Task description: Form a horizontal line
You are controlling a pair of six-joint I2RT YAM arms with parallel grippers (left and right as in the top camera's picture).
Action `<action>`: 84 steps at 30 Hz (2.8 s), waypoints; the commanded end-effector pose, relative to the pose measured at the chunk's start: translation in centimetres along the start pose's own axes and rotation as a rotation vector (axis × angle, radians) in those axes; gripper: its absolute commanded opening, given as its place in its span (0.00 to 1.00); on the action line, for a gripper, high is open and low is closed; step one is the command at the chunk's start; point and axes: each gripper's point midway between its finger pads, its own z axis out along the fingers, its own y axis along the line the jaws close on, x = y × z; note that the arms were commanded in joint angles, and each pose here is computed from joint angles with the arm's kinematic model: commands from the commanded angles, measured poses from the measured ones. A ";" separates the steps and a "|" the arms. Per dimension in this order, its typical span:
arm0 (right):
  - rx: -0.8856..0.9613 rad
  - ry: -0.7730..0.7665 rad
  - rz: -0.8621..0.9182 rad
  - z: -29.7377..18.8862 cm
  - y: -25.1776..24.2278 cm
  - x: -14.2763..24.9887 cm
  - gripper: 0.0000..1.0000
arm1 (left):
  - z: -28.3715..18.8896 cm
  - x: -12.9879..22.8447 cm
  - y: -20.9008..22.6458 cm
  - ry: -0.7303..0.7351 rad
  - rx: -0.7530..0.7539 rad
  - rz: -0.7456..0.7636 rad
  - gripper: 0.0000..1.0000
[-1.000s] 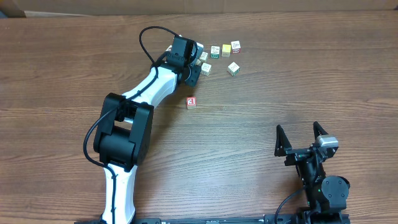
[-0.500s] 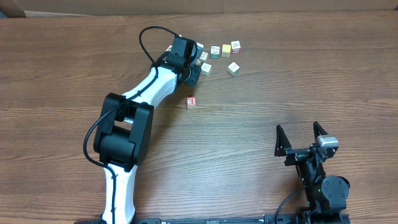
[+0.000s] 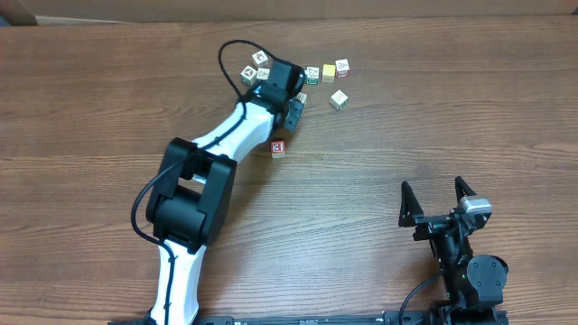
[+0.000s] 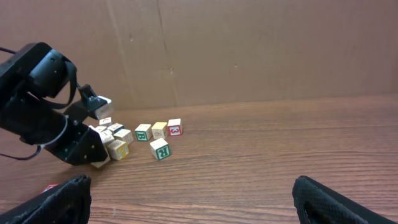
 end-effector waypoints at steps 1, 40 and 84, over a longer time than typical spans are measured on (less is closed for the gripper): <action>0.014 -0.002 -0.007 0.0 -0.3 0.2 1.00 | -2.3 -1.6 0.5 -0.040 -0.101 -0.027 0.35; 0.014 -0.002 -0.007 0.0 -0.3 0.2 1.00 | -4.3 -1.7 -2.1 -0.046 -0.065 -0.295 0.57; 0.014 -0.002 -0.007 0.0 -0.3 0.2 1.00 | 0.1 0.2 -3.3 -0.003 -0.027 -0.225 0.42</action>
